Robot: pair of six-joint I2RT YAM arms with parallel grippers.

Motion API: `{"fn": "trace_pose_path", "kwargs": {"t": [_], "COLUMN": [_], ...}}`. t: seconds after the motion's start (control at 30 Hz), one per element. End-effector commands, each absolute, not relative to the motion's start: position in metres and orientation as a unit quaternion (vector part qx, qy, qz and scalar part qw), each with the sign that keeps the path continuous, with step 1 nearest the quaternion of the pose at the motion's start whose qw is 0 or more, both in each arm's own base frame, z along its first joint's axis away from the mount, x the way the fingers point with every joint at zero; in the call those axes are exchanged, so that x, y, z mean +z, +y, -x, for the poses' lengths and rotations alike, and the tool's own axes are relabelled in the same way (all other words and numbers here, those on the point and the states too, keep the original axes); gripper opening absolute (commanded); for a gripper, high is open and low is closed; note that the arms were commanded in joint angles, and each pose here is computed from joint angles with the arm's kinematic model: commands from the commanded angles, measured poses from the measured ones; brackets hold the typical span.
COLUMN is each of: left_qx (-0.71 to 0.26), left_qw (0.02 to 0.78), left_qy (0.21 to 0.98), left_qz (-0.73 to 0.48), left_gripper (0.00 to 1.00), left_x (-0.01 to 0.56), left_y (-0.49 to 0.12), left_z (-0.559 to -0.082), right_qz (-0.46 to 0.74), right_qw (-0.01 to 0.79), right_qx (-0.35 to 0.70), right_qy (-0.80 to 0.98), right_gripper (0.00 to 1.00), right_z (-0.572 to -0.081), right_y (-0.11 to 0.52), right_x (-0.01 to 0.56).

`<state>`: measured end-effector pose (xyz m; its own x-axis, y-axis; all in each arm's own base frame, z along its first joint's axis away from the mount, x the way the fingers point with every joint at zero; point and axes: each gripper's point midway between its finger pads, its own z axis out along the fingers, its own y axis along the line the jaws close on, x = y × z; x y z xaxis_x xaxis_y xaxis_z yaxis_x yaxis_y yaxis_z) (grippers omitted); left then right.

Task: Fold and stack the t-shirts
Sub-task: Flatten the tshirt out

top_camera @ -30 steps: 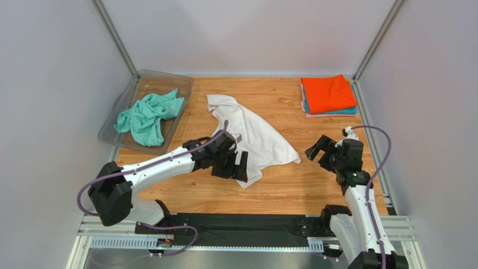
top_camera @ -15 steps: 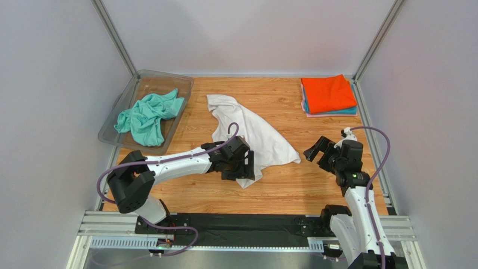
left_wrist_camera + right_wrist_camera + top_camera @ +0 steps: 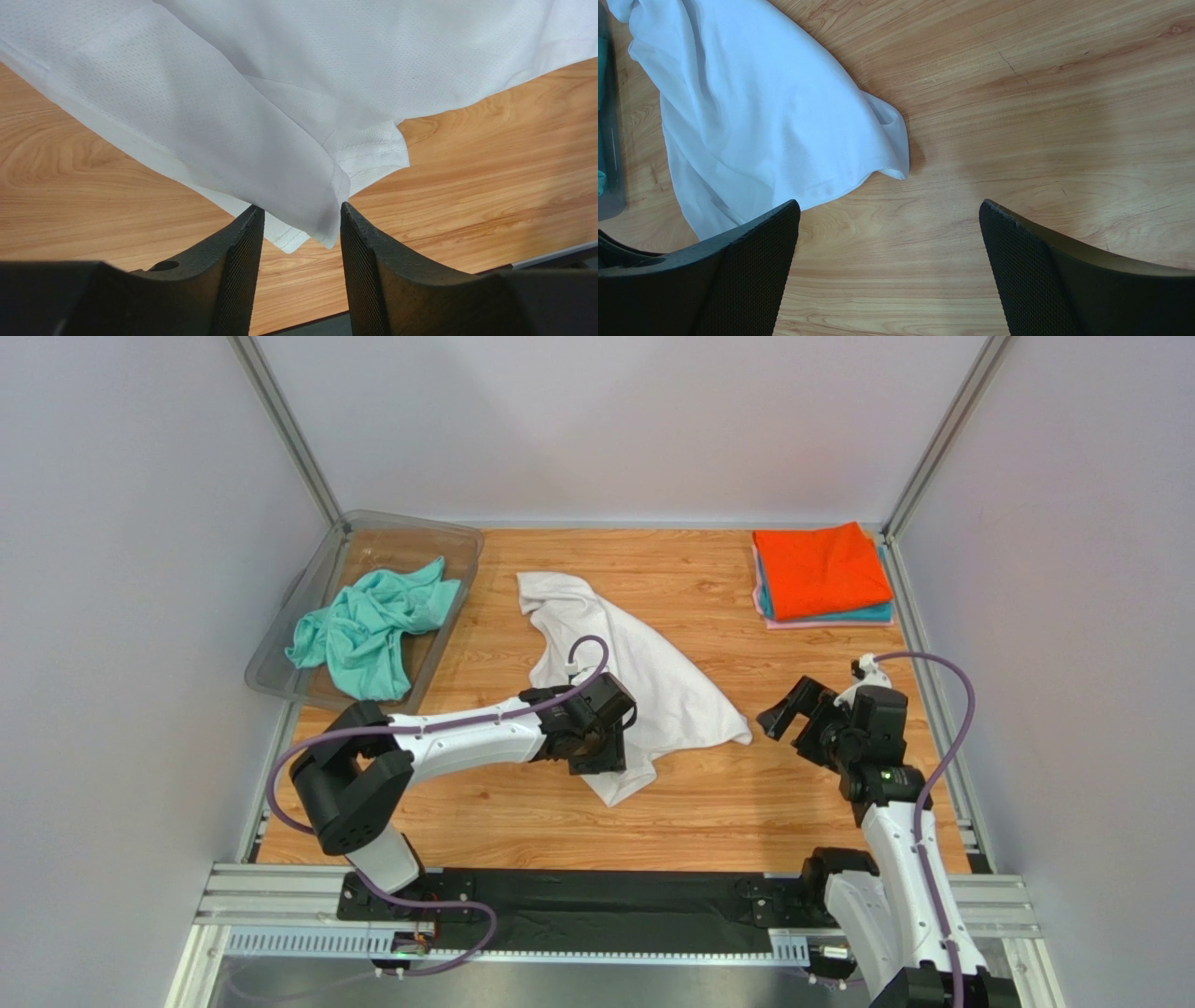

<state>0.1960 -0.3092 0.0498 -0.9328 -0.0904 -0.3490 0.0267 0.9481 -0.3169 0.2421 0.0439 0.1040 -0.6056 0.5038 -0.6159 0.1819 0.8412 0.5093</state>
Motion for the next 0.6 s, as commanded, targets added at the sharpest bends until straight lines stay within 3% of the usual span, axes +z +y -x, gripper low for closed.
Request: {"fn": "trace_pose_path", "kwargs": {"t": [0.0, 0.2, 0.3, 0.4, 0.5, 0.57], "left_qx": [-0.151, -0.15, -0.146, -0.145, -0.147, -0.151], "left_qw": [0.199, 0.197, 0.198, 0.187, 0.181, 0.18], "left_qy": [0.968, 0.968, 0.969, 0.971, 0.972, 0.972], "left_qz": [0.028, 0.031, 0.031, 0.03, 0.027, 0.025], "left_gripper": [0.51, 0.46, 0.31, 0.29, 0.17, 0.0], "left_x": [0.055, 0.052, 0.05, 0.044, 0.042, 0.044], "left_y": [-0.31, -0.312, -0.312, -0.314, -0.316, -0.315], "left_z": [-0.207, -0.208, -0.209, -0.207, -0.205, -0.204], "right_qz": [-0.19, -0.187, -0.189, -0.188, -0.188, -0.188], "right_qw": [0.414, 0.415, 0.414, 0.415, 0.414, 0.415], "right_qx": [0.216, 0.217, 0.216, 0.217, 0.217, 0.217], "right_qy": [0.864, 0.863, 0.864, 0.863, 0.864, 0.864], "right_gripper": [1.0, 1.0, 1.0, 1.0, 1.0, 1.0], "right_z": [-0.247, -0.247, -0.247, -0.247, -0.247, -0.247], "right_y": [0.048, 0.048, 0.048, 0.048, 0.048, 0.048], "right_x": [0.112, 0.113, 0.112, 0.113, 0.112, 0.112]}}
